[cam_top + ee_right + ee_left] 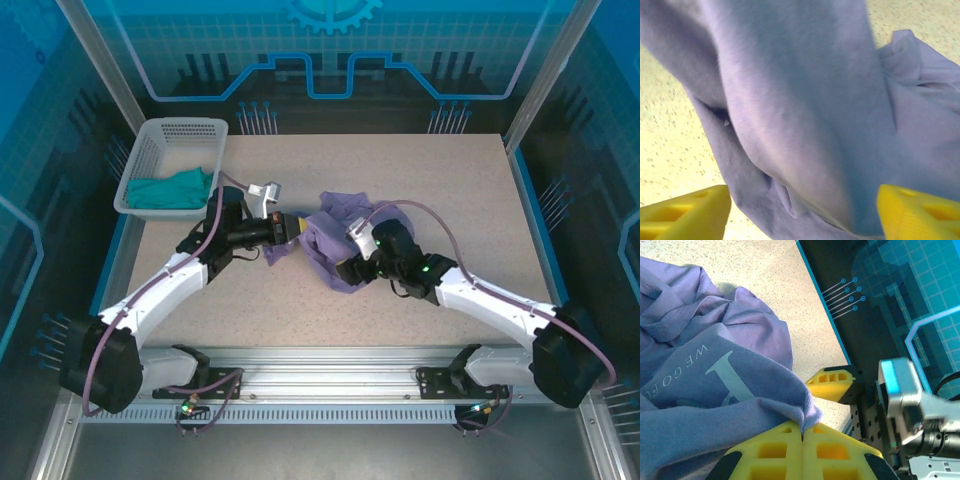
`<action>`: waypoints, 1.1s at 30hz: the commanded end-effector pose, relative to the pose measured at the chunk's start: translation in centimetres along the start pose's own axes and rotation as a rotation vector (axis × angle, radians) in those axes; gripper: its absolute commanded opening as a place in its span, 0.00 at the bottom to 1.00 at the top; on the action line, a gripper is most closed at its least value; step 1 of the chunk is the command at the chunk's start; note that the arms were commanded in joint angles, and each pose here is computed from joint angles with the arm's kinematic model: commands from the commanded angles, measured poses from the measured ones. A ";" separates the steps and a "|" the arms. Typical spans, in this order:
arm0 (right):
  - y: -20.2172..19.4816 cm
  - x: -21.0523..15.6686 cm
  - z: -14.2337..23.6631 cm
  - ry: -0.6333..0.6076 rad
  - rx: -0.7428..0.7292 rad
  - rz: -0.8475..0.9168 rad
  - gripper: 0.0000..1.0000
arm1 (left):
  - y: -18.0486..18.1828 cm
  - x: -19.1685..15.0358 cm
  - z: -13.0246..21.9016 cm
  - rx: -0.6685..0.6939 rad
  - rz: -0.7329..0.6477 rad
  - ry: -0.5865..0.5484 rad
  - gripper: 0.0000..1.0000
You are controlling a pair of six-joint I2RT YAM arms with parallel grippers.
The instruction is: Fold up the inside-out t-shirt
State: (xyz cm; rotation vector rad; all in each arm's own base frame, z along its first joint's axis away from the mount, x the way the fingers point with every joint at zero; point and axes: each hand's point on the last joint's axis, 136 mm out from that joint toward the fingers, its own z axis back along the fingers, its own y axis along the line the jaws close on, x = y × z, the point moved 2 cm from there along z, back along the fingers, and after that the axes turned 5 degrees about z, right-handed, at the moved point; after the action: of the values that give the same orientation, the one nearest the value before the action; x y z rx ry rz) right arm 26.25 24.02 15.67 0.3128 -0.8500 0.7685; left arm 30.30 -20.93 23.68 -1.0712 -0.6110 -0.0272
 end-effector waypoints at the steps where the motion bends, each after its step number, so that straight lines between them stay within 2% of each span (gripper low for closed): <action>1: -0.1 1.3 -1.9 -0.054 -0.059 0.059 0.83 | -1.8 0.3 0.4 -0.043 -0.042 -0.001 0.00; 4: 0.0 1.9 -3.9 -0.069 -0.054 0.058 0.82 | -1.9 0.2 0.5 -0.045 -0.040 -0.001 0.00; 6: 0.1 2.4 -5.0 -0.075 -0.040 0.062 0.78 | -1.8 0.1 0.6 -0.041 -0.038 -0.002 0.00; 7: 0.3 2.7 -5.5 -0.076 -0.021 0.066 0.67 | -1.7 0.1 0.6 -0.036 -0.040 -0.002 0.00; 8: 0.2 2.9 -5.6 -0.070 0.000 0.057 0.49 | -1.7 0.2 0.7 -0.025 -0.041 -0.010 0.00; 9: 0.1 3.0 -5.5 -0.062 0.028 0.043 0.36 | -1.4 0.4 0.8 0.001 -0.041 -0.025 0.00; 14: 0.3 2.8 -2.0 -0.063 0.372 -0.099 0.02 | 3.6 3.2 2.9 0.374 -0.035 -0.222 0.00; 18: 1.3 3.6 0.0 -0.104 0.585 -0.189 0.00 | 6.2 5.4 2.6 0.546 -0.082 -0.282 0.00; 21: 1.3 5.5 0.9 -0.143 0.664 -0.205 0.00 | 8.1 6.8 2.0 0.661 -0.107 -0.278 0.00; 23: 0.9 6.0 1.0 -0.149 0.689 -0.224 0.00 | 8.9 7.0 1.8 0.713 -0.121 -0.257 0.06; 29: -1.2 6.3 0.1 -0.130 0.660 -0.328 0.00 | 8.2 3.9 2.9 0.710 -0.149 -0.219 0.41; 31: -1.8 6.4 -0.2 -0.130 0.656 -0.366 0.00 | 7.2 2.2 3.3 0.665 -0.163 -0.198 0.47; 33: -2.1 6.5 -0.5 -0.128 0.658 -0.386 0.00 | 5.5 0.3 3.0 0.559 -0.186 -0.158 0.50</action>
State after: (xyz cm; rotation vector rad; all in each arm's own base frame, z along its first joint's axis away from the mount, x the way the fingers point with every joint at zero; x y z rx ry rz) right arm 30.16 25.81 19.52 1.0309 -0.6323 0.6859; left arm 33.28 -14.61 19.60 -0.4183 -0.7974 0.1387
